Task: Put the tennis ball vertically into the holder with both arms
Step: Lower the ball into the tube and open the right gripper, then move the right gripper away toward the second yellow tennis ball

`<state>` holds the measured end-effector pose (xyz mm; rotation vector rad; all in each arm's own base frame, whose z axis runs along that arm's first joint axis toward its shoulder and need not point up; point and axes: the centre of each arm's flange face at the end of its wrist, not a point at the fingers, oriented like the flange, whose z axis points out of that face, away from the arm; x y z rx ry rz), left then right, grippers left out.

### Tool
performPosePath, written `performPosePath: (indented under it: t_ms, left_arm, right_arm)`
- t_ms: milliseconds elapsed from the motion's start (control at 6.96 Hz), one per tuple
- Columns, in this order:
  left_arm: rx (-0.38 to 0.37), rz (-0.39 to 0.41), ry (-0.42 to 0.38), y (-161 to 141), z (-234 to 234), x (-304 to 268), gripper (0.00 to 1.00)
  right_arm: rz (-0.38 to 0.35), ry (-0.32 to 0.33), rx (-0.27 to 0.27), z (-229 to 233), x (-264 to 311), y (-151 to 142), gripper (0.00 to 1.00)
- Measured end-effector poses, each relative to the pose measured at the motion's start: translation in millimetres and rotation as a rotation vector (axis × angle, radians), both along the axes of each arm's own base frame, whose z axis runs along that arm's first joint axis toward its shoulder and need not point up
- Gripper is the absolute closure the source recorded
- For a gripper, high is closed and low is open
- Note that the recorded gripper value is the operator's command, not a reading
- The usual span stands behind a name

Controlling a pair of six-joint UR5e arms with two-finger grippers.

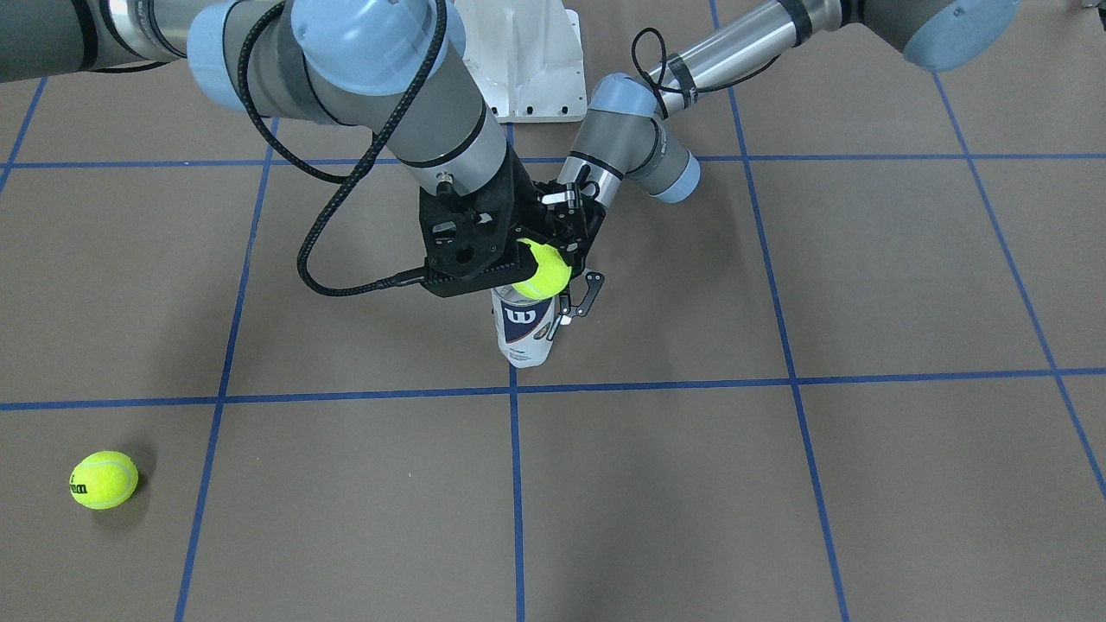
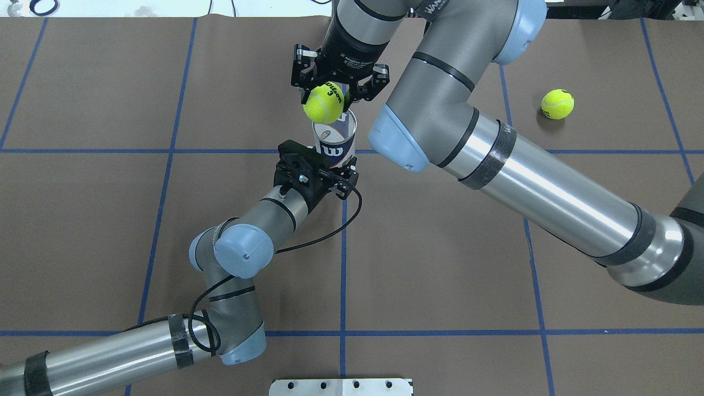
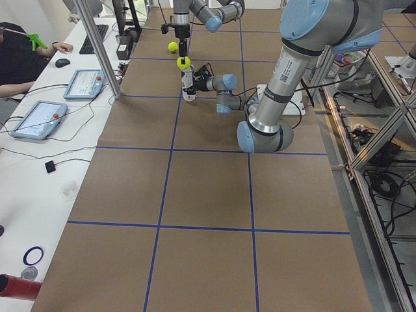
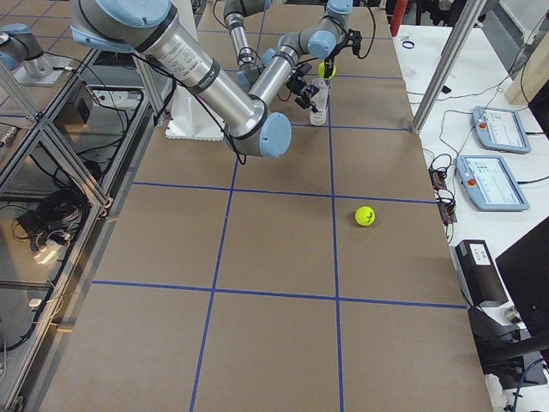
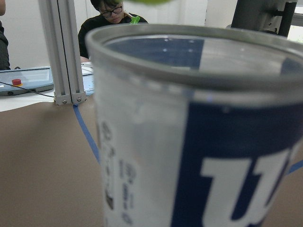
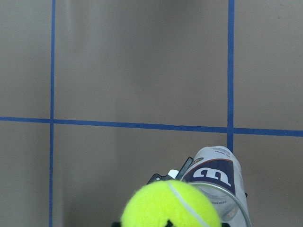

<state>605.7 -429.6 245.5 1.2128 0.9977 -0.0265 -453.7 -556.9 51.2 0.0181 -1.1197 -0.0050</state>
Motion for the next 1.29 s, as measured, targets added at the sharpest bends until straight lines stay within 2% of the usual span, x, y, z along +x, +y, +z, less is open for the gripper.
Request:
performPosePath:
  t_ms: [431, 575, 719, 1294]
  left_arm:
    - [-0.001, -0.005, -0.001, -3.9, 0.4, -2.0, 0.2]
    - [-0.001, -0.007, -0.003, -5.5, 1.0, -3.1, 0.2]
    - [-0.001, -0.008, -0.003, -6.3, 1.4, -3.7, 0.2]
    - [-0.001, -0.008, -0.004, -7.4, 1.7, -4.4, 0.2]
  right_arm:
    - [0.0, 0.002, -0.003, 6.9, 3.4, 2.7, 1.0]
    - [0.001, 0.0, -0.002, 9.2, 5.8, 4.6, 0.42]
    - [0.001, 0.001, -0.002, 10.0, 6.5, 5.1, 0.01]
    - [0.022, 0.007, 0.01, 8.2, 8.0, 3.8, 0.0]
